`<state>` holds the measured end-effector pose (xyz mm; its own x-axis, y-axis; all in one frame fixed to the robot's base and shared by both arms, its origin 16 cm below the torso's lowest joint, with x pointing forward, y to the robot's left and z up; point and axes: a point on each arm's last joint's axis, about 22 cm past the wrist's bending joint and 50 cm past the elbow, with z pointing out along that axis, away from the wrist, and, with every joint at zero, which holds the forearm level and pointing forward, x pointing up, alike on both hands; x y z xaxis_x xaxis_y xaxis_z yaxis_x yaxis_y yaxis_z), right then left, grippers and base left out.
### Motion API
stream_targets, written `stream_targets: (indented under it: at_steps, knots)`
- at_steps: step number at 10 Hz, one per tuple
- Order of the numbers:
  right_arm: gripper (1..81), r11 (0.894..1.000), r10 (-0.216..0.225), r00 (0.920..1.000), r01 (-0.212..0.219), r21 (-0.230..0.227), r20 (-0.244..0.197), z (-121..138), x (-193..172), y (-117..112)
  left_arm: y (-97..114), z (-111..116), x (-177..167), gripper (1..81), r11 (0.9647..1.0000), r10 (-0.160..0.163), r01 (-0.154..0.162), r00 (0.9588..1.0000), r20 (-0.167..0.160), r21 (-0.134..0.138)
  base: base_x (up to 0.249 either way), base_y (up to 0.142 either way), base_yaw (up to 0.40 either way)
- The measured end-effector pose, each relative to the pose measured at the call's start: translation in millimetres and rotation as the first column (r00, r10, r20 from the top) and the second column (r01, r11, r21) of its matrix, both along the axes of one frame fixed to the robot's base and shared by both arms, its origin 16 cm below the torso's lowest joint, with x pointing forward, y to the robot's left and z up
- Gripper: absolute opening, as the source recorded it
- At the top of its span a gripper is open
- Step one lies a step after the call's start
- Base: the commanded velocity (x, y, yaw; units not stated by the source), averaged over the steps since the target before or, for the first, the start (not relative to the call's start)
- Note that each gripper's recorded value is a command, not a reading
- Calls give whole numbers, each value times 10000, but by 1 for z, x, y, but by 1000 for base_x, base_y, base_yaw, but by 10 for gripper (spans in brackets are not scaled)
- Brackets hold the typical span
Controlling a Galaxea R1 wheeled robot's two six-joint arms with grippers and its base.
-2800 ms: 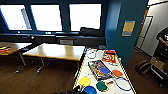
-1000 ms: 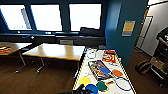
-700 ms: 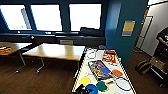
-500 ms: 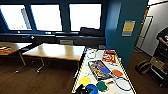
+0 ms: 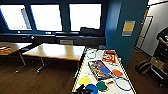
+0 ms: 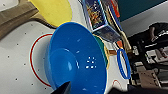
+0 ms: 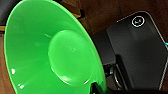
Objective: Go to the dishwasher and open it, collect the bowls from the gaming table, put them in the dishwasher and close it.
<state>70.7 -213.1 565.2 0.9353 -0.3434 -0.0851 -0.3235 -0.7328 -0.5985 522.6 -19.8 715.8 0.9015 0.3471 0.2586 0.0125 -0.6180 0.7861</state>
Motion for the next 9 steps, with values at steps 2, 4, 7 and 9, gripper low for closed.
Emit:
stream_targets:
  at_steps: [2,4,7,9]
  knots:
    - [10,10000,-1,10000,1,-12,7,-2,1,1,-5,21,9,811,9970,-651,676,9958,-650,372,0,0,0]
    - [10,10000,9,10000,-10,81,76,-1,6,8,-15,48,16,811,9935,-1063,1092,9907,-844,311,0,0,0]
    - [10,10000,12,10000,-12,72,80,-1,6,7,-16,38,6,811,9947,-953,996,9856,-1396,242,0,0,0]
    - [10,10000,7,10000,-7,77,77,-1,6,8,-14,28,13,811,9982,-391,467,9824,-1827,379,0,0,0]
